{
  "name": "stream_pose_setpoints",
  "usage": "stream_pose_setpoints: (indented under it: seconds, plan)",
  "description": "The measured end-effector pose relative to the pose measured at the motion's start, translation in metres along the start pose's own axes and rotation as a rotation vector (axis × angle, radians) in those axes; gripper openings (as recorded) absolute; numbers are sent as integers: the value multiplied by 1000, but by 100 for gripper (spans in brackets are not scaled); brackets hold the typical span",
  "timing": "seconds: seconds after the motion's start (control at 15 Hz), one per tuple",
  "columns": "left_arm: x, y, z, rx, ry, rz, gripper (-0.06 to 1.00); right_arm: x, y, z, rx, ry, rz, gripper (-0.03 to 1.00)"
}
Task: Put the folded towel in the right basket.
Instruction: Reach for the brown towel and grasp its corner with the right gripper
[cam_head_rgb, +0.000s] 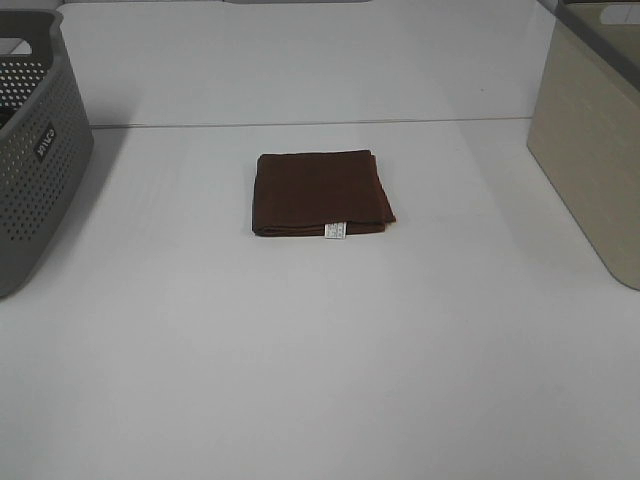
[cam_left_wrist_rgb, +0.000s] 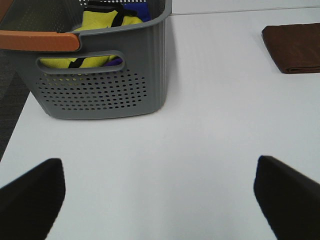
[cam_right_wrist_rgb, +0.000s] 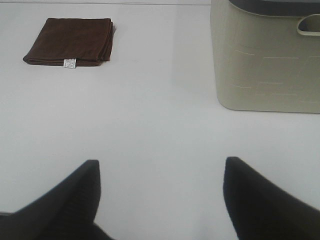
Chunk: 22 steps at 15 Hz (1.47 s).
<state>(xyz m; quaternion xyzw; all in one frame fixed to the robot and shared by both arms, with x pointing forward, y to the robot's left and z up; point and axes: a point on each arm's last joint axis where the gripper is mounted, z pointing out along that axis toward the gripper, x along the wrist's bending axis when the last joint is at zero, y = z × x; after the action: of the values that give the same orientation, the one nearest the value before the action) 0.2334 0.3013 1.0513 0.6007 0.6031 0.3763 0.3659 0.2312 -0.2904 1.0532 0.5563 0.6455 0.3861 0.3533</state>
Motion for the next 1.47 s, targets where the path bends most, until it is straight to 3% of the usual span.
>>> stream_pose_setpoints:
  seconds: [1.47]
  plan:
    - [0, 0, 0, 0, 0, 0, 97, 0, 0, 0, 0, 0, 0, 66]
